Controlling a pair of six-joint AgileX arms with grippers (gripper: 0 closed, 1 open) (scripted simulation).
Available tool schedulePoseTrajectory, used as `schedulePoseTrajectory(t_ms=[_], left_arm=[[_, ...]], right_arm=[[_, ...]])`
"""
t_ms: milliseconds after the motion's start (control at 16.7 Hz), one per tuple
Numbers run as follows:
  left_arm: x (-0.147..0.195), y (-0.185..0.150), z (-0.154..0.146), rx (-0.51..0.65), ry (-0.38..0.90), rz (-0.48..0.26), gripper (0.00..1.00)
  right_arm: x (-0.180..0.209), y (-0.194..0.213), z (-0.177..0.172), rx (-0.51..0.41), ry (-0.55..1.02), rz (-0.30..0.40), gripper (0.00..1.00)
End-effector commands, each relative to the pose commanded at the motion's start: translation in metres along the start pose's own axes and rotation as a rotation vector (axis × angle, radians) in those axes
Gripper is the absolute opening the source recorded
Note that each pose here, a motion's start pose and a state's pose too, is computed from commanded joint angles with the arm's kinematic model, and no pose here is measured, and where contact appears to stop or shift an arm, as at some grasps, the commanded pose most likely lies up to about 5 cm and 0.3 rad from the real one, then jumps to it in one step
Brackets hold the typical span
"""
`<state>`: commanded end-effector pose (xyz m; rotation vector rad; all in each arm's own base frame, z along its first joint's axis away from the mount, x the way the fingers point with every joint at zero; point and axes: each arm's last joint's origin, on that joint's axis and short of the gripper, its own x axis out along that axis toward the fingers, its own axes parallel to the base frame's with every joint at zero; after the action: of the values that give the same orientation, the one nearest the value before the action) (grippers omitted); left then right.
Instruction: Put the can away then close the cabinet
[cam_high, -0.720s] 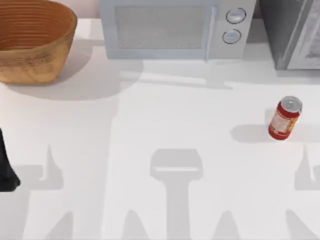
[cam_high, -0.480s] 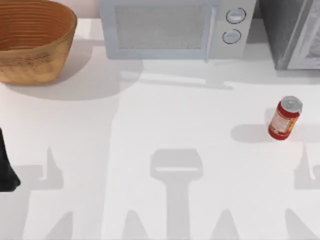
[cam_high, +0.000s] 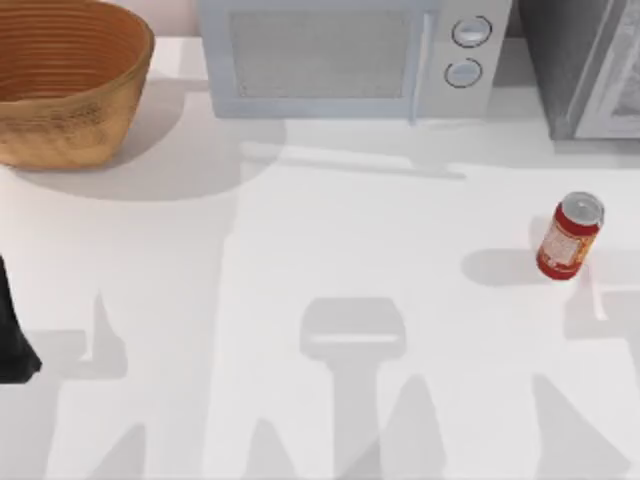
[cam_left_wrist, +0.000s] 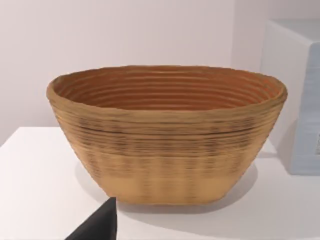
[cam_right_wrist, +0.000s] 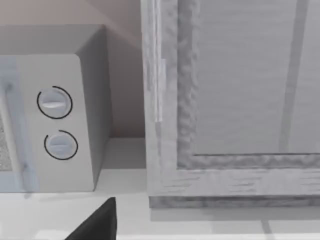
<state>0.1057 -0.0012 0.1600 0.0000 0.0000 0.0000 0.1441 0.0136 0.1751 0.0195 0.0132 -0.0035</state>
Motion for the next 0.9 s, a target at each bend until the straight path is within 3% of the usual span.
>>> schedulePoseTrajectory(t_ms=[360, 900], left_arm=[[0.000, 0.000, 0.000, 0.000, 0.000, 0.000, 1.00], [0.000, 0.000, 0.000, 0.000, 0.000, 0.000, 1.00]], right_arm=[[0.050, 0.029, -0.024, 0.005, 0.070, 0.000, 1.00], [0.077, 0.070, -0.110, -0.014, 0.168, -0.005, 1.00]])
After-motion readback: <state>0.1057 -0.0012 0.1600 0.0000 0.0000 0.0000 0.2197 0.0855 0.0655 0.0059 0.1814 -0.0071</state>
